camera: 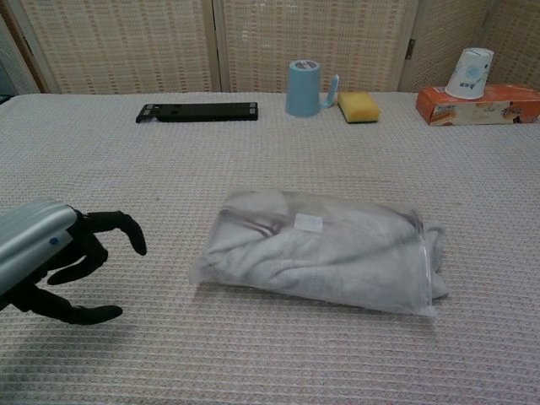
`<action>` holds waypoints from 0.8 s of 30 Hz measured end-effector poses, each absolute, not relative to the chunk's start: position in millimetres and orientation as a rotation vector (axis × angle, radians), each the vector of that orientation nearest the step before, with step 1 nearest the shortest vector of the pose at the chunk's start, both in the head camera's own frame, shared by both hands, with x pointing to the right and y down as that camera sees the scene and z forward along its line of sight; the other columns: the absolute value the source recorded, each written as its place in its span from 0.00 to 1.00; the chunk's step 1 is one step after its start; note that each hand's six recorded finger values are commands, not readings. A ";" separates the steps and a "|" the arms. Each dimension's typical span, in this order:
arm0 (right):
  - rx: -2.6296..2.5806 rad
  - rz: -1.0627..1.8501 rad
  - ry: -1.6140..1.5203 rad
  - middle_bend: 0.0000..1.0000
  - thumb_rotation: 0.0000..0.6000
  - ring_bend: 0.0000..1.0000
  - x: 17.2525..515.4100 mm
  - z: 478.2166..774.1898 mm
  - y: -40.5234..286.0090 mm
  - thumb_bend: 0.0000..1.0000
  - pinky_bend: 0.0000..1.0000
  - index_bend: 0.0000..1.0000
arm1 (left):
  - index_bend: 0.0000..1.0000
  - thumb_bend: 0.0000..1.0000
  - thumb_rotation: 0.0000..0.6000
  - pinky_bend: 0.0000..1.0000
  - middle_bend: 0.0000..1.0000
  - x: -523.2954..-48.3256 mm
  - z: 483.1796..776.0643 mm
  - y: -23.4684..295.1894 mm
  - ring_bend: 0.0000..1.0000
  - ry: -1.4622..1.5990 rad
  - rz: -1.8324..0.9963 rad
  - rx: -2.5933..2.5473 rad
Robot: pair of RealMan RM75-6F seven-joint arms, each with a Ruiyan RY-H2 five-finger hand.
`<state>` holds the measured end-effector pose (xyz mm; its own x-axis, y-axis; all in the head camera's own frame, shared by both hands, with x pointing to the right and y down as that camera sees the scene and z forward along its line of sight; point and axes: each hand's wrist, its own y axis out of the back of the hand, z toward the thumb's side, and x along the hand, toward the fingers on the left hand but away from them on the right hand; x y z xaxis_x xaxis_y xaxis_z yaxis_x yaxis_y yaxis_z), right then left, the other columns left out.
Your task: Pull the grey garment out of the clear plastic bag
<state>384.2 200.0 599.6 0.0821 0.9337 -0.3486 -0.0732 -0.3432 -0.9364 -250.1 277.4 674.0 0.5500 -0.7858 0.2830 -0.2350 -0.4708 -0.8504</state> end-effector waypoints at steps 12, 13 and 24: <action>-1.492 1.452 -0.886 0.00 1.00 0.00 385.9 604.5 200.5 0.14 0.00 0.00 | 0.43 0.33 1.00 1.00 1.00 -212.2 695.0 271.9 1.00 0.825 -0.793 -1.875; -1.493 1.455 -0.886 0.00 1.00 0.00 386.1 604.7 200.4 0.14 0.00 0.00 | 0.44 0.33 1.00 1.00 1.00 -210.8 696.0 271.2 1.00 0.826 -0.787 -1.869; -1.505 1.469 -0.885 0.00 1.00 0.00 386.9 605.7 199.5 0.14 0.00 0.00 | 0.44 0.32 1.00 1.00 1.00 -193.4 708.4 269.3 1.00 0.831 -0.758 -1.866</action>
<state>386.9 199.5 605.7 0.0667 0.9107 -0.4077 -0.0654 -0.4038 -0.9125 -193.4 269.3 708.4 0.5814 -0.7986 0.1555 -0.2276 -0.3432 -0.9113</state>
